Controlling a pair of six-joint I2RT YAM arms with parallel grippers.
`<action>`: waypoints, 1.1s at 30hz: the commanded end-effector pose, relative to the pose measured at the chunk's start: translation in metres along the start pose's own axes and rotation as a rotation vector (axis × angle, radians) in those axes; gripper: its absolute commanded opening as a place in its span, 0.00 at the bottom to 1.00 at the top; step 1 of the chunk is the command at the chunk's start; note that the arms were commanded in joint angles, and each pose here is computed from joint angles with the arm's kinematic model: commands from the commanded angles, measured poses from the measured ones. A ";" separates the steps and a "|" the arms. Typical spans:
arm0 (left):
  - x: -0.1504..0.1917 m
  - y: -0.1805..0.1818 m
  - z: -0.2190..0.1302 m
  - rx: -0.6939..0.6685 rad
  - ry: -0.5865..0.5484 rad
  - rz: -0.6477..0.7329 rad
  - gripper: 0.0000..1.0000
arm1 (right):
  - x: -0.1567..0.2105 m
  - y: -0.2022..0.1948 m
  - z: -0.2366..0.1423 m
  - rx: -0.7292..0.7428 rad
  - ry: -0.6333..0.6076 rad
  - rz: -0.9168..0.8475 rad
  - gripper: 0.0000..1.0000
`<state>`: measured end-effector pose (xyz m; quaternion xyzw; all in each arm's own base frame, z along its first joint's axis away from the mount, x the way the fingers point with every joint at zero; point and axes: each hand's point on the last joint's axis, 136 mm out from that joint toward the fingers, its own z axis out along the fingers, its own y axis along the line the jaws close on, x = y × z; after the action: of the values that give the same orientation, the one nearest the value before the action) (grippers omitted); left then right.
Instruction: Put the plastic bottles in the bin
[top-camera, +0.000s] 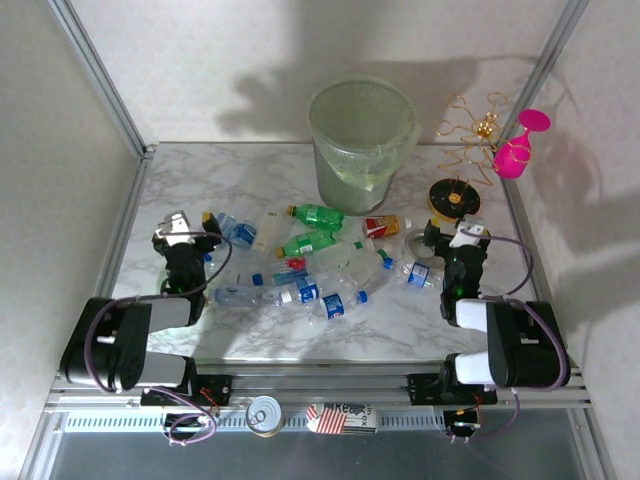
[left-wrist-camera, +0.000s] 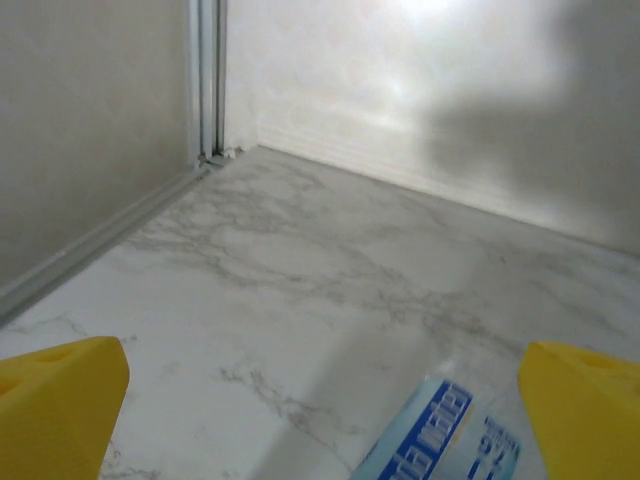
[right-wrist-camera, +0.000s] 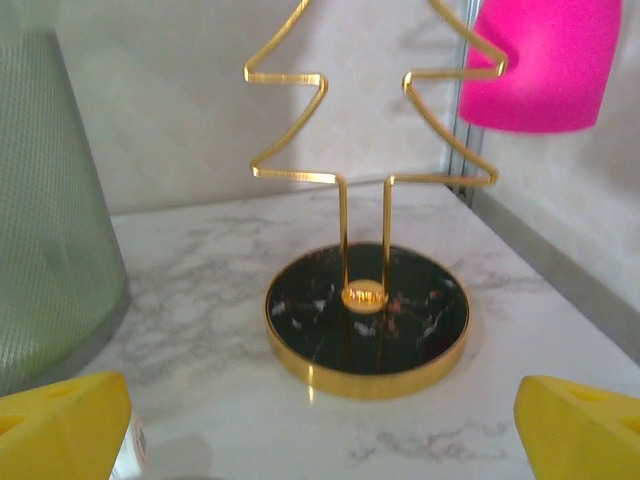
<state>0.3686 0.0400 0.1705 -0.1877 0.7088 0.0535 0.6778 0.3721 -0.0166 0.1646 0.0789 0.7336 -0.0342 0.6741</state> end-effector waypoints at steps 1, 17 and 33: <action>-0.020 0.008 0.002 -0.095 0.035 -0.086 0.99 | -0.014 0.001 0.006 0.027 0.065 0.044 0.99; -0.036 -0.087 -0.044 0.234 0.243 -0.598 0.99 | 0.014 0.093 -0.049 -0.215 0.669 0.327 0.99; 0.013 -0.271 -0.100 0.622 0.453 -0.426 0.99 | 0.074 0.090 -0.059 -0.147 0.954 0.030 0.99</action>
<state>0.3562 -0.2223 0.1864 -0.1511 0.7850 -0.3208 0.5079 0.3206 0.0838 0.1073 0.0756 0.9528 0.0779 0.2836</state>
